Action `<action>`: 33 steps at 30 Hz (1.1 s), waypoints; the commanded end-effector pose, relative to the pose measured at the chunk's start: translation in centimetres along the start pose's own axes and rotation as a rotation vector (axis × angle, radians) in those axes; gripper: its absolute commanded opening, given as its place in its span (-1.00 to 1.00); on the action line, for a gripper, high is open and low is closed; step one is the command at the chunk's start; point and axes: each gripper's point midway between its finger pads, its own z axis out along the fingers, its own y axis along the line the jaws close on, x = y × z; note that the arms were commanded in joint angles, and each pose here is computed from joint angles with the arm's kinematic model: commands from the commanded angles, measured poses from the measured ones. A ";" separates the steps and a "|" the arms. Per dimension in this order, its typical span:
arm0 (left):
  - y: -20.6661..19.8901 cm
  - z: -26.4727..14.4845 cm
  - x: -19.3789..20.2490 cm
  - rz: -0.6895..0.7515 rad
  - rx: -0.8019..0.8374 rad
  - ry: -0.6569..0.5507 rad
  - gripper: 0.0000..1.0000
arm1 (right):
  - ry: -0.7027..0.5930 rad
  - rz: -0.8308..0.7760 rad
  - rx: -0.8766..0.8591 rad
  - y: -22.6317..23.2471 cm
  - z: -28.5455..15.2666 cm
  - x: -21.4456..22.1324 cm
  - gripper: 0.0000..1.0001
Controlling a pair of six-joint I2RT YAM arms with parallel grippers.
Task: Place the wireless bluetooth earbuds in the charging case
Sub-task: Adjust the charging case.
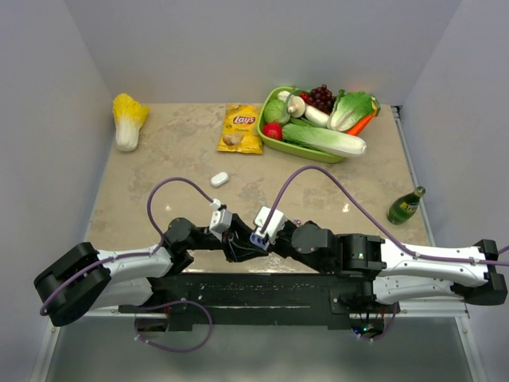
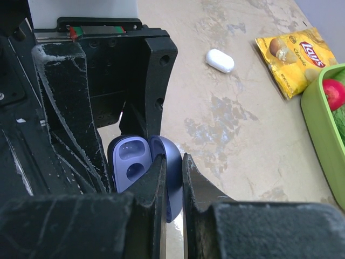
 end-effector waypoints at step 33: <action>-0.7 -0.4 -3.0 0.081 0.004 -0.157 -1.00 | -0.125 0.234 0.063 -1.5 -0.9 -2.6 -0.07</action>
